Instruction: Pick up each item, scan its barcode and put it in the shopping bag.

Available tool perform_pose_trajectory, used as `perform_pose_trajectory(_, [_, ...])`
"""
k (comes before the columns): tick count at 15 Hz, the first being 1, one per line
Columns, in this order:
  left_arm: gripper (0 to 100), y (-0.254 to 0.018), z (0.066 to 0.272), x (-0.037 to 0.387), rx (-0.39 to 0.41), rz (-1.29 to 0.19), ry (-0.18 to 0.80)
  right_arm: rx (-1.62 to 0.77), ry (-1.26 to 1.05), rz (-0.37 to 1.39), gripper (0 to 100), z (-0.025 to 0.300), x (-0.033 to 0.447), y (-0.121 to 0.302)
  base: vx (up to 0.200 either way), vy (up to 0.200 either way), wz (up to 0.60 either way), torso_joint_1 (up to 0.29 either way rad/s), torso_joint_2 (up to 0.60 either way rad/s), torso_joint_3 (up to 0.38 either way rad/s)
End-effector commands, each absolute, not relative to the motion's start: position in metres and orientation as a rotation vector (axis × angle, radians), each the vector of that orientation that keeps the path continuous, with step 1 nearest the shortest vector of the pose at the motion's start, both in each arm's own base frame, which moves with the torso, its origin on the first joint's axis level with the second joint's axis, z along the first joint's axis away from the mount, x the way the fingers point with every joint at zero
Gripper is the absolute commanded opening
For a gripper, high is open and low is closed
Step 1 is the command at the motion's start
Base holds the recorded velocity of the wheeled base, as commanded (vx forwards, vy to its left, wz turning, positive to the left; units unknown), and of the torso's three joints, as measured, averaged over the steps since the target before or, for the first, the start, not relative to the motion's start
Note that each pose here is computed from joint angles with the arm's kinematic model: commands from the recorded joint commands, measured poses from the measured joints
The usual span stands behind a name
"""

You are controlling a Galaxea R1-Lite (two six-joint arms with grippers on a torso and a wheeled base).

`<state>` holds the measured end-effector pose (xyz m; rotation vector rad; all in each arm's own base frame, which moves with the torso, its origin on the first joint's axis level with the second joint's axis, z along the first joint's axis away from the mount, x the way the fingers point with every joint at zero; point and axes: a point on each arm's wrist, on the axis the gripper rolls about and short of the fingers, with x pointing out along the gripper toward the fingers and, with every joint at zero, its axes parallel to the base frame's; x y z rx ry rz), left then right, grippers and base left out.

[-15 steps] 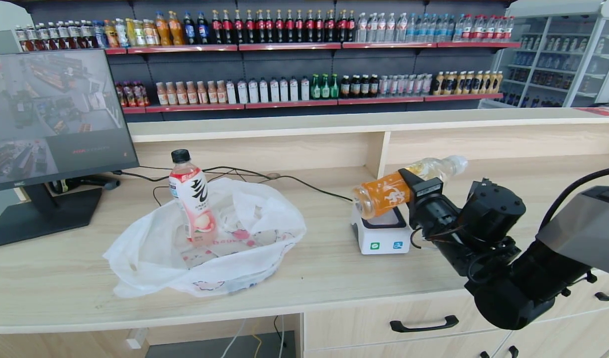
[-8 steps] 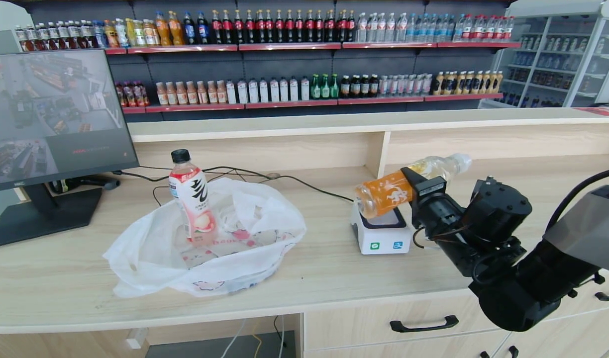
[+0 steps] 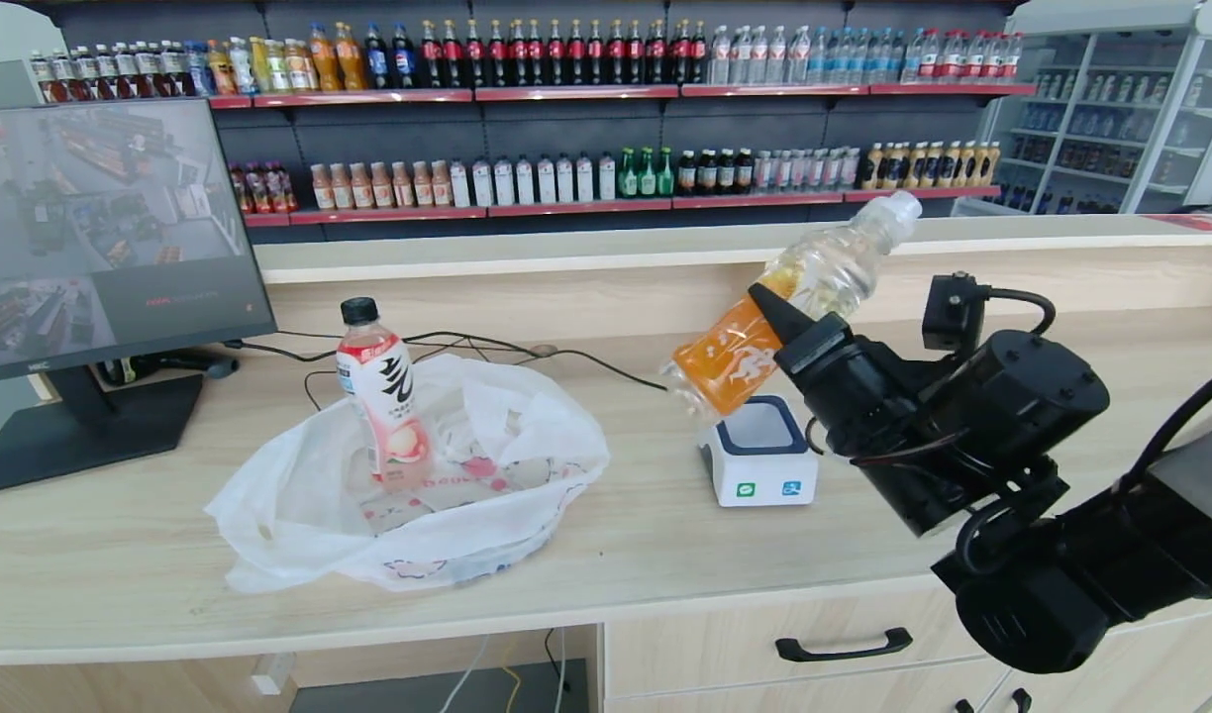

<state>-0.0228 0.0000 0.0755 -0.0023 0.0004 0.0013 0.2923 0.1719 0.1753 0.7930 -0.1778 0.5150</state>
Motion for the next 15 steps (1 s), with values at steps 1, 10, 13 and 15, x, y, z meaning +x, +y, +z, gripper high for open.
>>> perform_pose_trajectory(1, [100, 0.0, 0.075, -0.023, -0.003, 0.002, 0.0, 0.695, -0.216, 0.617, 0, 0.192, 0.274, 0.175, 0.0, 0.0, 0.0, 0.0, 0.0, 0.0])
perform_pose_trajectory(10, [100, 0.0, 0.075, -0.023, -0.002, 0.002, 0.0, 0.01, -0.358, 0.706, 0, 0.179, 0.261, 0.18, 0.0, 0.0, 0.0, 0.0, 0.0, 0.0])
perform_pose_trajectory(13, [100, 0.0, 0.075, -0.023, -0.002, 0.002, 0.0, 0.008, -0.354, 0.703, 0, 0.178, 0.262, 0.179, 0.0, 0.0, 0.0, 0.0, 0.0, 0.0])
perform_pose_trajectory(15, [100, 0.0, 0.075, -0.023, -0.002, 0.002, 0.0, 0.009, -0.355, 0.703, 0, 0.178, 0.262, 0.179, -0.1, 0.0, 0.0, 0.004, 0.0, 0.009])
